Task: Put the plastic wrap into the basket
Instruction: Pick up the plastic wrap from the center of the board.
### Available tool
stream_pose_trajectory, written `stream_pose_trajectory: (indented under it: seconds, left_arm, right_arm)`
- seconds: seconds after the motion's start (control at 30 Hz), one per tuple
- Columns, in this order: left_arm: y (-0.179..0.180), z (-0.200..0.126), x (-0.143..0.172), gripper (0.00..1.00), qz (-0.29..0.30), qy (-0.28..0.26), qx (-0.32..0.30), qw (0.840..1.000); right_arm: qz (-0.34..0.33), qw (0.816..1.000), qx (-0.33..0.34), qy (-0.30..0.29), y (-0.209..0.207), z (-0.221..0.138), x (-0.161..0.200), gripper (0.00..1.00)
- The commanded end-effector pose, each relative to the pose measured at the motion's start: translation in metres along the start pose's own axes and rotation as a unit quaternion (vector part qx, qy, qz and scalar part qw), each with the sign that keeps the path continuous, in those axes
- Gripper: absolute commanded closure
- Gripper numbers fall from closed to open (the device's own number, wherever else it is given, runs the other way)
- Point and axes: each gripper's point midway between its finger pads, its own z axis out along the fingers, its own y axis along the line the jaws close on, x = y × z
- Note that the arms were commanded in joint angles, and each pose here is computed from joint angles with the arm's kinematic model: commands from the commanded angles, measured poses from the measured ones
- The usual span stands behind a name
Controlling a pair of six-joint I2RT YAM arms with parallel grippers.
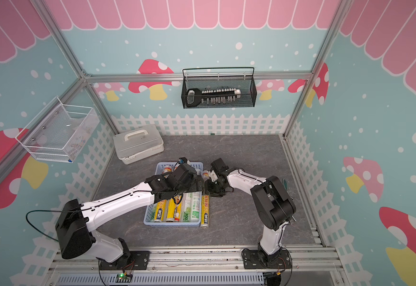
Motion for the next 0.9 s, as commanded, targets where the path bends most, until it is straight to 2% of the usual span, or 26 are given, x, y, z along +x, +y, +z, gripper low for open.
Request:
stream_pose_trajectory:
  seconds: [0.0,0.17,0.33,0.47,0.87]
  left_arm:
    - [0.0,-0.006,-0.008,0.01,-0.003,-0.015,-0.002,1.0]
    - [0.0,-0.005,-0.007,0.01,-0.003,-0.013,-0.002,1.0]
    - [0.0,-0.005,-0.007,0.01,-0.003,-0.014,-0.003,1.0]
    - [0.0,-0.005,-0.007,0.01,-0.004,-0.014,-0.002,1.0]
    - [0.003,-0.008,-0.009,0.01,-0.006,-0.02,-0.005,1.0]
  right_arm:
    - [-0.014,1.0,0.019,0.016,-0.004,0.004,0.003,0.44]
    - [-0.019,0.996,0.08,0.028,-0.023,0.008,0.008,0.45]
    - [-0.02,0.985,0.172,0.012,-0.051,-0.007,0.009,0.46]
    - [-0.027,0.982,0.185,0.001,-0.051,-0.013,0.006,0.46]
    - [-0.041,0.97,0.238,0.033,-0.058,0.003,0.02,0.43]
